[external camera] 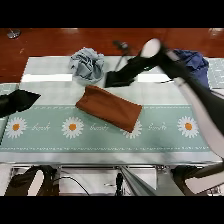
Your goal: Fold the shirts.
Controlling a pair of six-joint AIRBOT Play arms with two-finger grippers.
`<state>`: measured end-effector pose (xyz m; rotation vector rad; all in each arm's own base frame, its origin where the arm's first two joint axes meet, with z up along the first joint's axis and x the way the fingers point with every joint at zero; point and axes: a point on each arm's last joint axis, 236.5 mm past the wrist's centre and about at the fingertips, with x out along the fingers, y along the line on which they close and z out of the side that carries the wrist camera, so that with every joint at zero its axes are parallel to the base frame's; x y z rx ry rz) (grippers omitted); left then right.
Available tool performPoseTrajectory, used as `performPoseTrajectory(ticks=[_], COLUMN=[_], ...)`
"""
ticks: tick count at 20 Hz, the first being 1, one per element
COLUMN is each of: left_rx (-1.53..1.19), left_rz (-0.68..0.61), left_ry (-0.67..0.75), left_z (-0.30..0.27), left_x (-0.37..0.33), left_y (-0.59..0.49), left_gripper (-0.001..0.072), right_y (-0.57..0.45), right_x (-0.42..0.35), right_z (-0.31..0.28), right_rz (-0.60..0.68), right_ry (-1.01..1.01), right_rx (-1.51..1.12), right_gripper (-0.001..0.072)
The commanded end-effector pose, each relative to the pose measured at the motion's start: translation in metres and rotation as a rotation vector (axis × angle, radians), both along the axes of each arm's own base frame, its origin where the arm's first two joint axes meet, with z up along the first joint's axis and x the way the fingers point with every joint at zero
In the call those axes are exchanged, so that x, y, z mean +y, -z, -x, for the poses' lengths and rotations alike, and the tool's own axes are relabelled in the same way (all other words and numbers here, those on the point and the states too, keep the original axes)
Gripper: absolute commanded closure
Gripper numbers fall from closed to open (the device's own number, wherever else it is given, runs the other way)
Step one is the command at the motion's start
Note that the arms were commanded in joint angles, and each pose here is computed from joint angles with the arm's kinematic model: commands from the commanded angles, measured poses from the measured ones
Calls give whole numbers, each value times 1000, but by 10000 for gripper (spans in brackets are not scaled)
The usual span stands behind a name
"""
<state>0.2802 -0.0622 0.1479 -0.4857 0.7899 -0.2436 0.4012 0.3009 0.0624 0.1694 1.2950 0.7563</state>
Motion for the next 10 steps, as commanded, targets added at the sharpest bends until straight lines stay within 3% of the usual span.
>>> performPoseTrajectory(ticks=[1,4,7,8,10], left_rx=[4,-2,-9,-6,19], left_rz=[5,-10,-9,-8,-6], left_ry=[-2,15,36,50,98], left_z=[0,1,1,1,5], left_x=[0,-2,-8,-12,-24], left_y=[4,4,3,4,9], left_gripper=[676,676,676,676,676], right_y=[-37,-12,54,75,122], right_x=[-136,-194,-193,-184,-170], right_z=[4,36,73,83,107], right_rz=[263,170,-148,-212,-171], right_ry=[184,549,974,1027,1019], right_rx=[-123,-177,-45,18,157], right_gripper=[83,83,91,91,91])
